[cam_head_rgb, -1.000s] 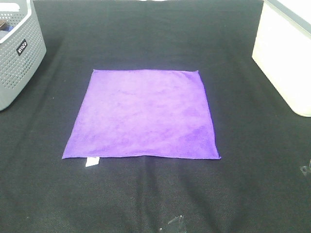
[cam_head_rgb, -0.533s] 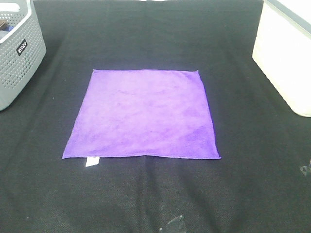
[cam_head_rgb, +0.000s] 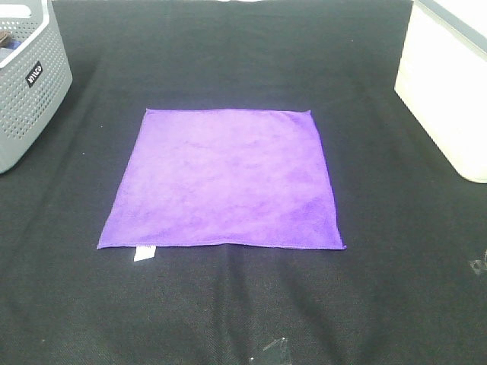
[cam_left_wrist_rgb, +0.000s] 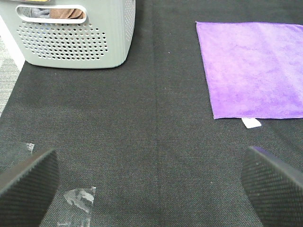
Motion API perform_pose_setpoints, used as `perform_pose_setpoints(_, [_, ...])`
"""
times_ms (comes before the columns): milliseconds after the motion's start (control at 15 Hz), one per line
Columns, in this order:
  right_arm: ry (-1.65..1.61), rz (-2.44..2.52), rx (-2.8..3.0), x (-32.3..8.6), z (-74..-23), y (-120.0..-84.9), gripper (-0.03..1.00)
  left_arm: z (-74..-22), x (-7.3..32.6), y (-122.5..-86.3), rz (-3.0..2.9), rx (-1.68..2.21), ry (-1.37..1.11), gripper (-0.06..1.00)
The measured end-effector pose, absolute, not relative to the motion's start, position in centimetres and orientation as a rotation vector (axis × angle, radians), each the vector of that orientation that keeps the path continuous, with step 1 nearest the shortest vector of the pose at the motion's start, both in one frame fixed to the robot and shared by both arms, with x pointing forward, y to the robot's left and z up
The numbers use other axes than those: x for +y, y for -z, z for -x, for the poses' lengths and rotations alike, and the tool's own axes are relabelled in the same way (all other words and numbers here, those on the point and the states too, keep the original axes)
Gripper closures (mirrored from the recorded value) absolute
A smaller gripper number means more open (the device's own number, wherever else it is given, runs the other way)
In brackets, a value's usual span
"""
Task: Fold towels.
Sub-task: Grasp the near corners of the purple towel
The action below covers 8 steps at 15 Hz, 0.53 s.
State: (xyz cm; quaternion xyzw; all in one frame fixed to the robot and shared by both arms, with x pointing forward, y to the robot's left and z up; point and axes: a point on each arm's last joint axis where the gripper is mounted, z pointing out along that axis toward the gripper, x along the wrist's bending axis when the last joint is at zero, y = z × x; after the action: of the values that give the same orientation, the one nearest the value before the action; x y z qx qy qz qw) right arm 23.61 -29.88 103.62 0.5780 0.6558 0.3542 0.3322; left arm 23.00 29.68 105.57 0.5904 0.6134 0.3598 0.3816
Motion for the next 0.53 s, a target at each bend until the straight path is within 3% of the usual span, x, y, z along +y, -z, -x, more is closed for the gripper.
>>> perform_pose_setpoints(533, [-0.925, -1.51, 1.714, -29.88, -23.61, -103.62, 0.01, -23.0, 29.68, -105.57, -1.507, 1.565, -0.918, -0.05])
